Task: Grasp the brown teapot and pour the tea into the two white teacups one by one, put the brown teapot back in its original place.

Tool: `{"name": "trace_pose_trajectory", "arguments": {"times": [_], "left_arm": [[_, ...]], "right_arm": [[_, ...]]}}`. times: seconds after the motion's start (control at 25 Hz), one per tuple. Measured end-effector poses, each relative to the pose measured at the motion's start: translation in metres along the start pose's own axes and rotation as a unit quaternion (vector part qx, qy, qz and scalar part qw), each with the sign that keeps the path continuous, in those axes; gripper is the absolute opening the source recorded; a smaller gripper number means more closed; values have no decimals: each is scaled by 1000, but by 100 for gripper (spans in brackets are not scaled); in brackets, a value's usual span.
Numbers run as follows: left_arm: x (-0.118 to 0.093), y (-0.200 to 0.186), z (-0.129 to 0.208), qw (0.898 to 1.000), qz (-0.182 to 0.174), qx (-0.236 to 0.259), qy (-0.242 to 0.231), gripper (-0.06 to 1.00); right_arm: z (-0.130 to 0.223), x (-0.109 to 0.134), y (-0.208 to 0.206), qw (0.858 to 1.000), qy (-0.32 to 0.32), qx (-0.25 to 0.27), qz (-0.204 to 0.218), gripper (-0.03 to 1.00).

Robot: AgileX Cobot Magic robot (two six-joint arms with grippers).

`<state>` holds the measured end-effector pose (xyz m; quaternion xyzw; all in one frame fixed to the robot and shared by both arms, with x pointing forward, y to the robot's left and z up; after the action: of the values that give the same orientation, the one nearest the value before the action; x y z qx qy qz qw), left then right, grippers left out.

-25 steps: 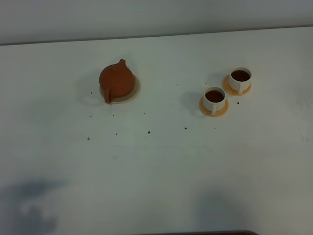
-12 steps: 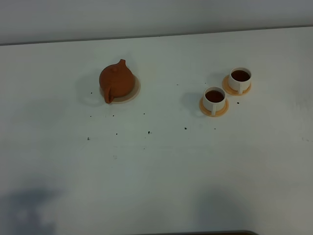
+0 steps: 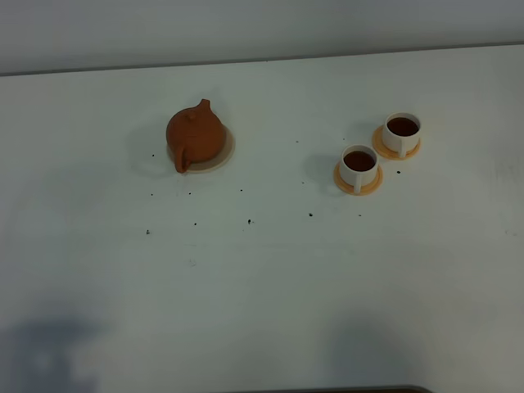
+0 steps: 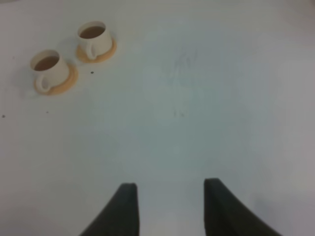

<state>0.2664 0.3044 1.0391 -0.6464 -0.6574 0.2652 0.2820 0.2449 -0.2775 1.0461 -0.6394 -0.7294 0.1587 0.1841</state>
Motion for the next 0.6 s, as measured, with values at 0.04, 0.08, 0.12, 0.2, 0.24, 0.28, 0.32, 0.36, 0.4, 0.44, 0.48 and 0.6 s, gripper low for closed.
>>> {"name": "trace_pose_trajectory", "arguments": {"times": [0.04, 0.08, 0.12, 0.2, 0.24, 0.28, 0.32, 0.36, 0.4, 0.44, 0.48, 0.6], "left_arm": [[0, 0, 0, 1000, 0, 0, 0, 57], [0, 0, 0, 1000, 0, 0, 0, 57], [0, 0, 0, 1000, 0, 0, 0, 57], [0, 0, 0, 1000, 0, 0, 0, 57], [0, 0, 0, 1000, 0, 0, 0, 57], [0, 0, 0, 1000, 0, 0, 0, 57], [0, 0, 0, 1000, 0, 0, 0, 57], [0, 0, 0, 1000, 0, 0, 0, 57], [0, 0, 0, 1000, 0, 0, 0, 57], [0, -1, 0, 1000, 0, -2, 0, 57], [0, -1, 1, 1000, 0, -5, 0, 57], [0, -5, 4, 1000, 0, -23, -1, 57]], "right_arm": [[0, 0, 0, 1000, 0, 0, 0, 31], [0, 0, 0, 1000, 0, 0, 0, 31], [0, 0, 0, 1000, 0, 0, 0, 31], [0, 0, 0, 1000, 0, 0, 0, 31], [0, 0, 0, 1000, 0, 0, 0, 31], [0, 0, 0, 1000, 0, 0, 0, 31], [0, 0, 0, 1000, 0, 0, 0, 31], [0, 0, 0, 1000, 0, 0, 0, 31], [0, 0, 0, 1000, 0, 0, 0, 31], [0, 0, 0, 1000, 0, 0, 0, 31], [0, 0, 0, 1000, 0, 0, 0, 31], [0, 0, 0, 1000, 0, 0, 0, 31]]}}
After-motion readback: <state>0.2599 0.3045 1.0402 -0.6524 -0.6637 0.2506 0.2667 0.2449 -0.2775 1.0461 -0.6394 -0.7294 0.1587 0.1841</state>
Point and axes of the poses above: a point on each arm's last joint axis where the gripper is mounted, y pointing out along that axis toward the gripper, x along the wrist's bending axis when the last joint is at zero, z = x × y, the point moved 1 cm from there along y, pointing out along that axis toward the gripper, and after that the axes turned 3 degrees about y, right-handed, at the moved point
